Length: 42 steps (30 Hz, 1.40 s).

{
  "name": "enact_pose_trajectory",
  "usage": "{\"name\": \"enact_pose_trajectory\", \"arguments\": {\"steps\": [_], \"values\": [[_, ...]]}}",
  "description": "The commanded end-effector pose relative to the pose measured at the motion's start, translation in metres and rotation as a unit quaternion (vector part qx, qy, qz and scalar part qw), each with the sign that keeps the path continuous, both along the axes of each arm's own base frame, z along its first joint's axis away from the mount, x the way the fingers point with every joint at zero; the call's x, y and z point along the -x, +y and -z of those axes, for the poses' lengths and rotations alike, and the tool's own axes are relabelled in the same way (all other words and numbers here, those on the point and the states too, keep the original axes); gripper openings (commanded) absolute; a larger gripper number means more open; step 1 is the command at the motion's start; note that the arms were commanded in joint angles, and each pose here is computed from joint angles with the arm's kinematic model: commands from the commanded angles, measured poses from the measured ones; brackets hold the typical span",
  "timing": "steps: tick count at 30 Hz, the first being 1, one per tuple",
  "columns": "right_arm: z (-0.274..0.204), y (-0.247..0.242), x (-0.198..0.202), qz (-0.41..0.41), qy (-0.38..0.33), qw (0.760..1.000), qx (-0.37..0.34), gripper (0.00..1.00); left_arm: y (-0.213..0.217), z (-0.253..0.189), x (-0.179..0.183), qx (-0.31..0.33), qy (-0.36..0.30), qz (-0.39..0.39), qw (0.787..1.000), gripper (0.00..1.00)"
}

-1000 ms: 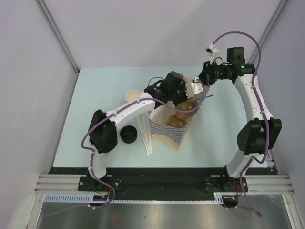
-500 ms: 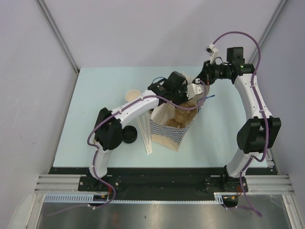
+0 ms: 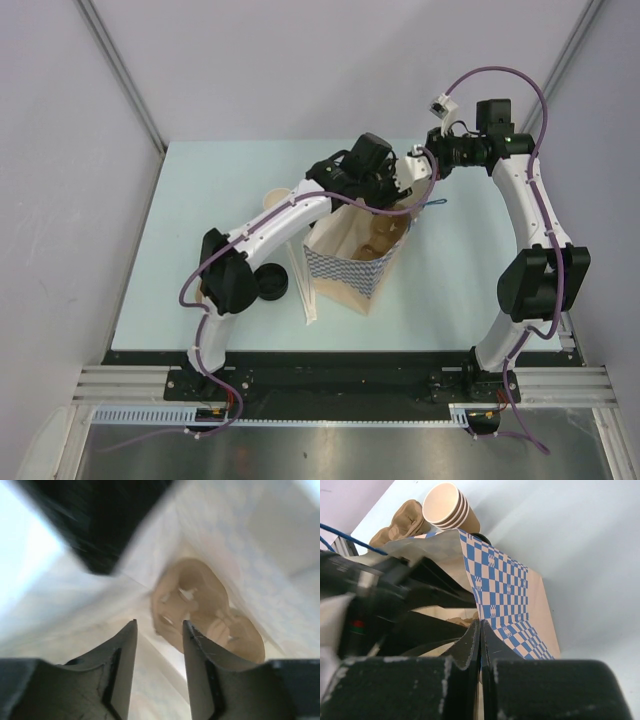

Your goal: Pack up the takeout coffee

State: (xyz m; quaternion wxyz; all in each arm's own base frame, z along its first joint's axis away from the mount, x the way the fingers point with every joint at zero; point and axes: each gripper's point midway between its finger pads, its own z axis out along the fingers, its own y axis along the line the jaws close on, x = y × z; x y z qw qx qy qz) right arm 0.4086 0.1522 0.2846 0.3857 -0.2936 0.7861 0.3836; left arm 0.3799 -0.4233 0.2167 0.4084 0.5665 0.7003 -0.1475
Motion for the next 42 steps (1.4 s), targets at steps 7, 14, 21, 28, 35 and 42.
{"name": "enact_pose_trajectory", "arguments": {"steps": [7, 14, 21, 28, 35, 42], "values": [[-0.015, -0.001, 0.002, -0.017, -0.042, 0.999, 0.007, 0.0, 0.003, -0.115, 0.028, 0.093, -0.062, -0.001, 0.994, 0.58], [-0.019, -0.001, 0.011, -0.034, -0.063, 0.997, 0.01, 0.0, 0.014, -0.196, 0.07, 0.187, -0.087, 0.036, 0.978, 0.71], [-0.026, -0.002, 0.024, -0.059, -0.101, 0.993, 0.008, 0.0, 0.051, -0.248, 0.102, 0.265, -0.104, 0.028, 0.958, 0.78], [-0.04, -0.002, 0.039, -0.082, -0.135, 0.987, -0.005, 0.0, 0.105, -0.254, 0.073, 0.3, -0.096, -0.065, 0.947, 0.89], [-0.039, -0.01, 0.036, -0.055, -0.138, 0.989, 0.027, 0.0, 0.138, -0.227, 0.053, 0.291, -0.085, -0.112, 0.946, 0.9], [-0.043, -0.01, 0.009, -0.011, -0.203, 0.975, 0.091, 0.0, 0.139, -0.182, 0.044, 0.253, -0.058, -0.126, 0.957, 0.92]]}}
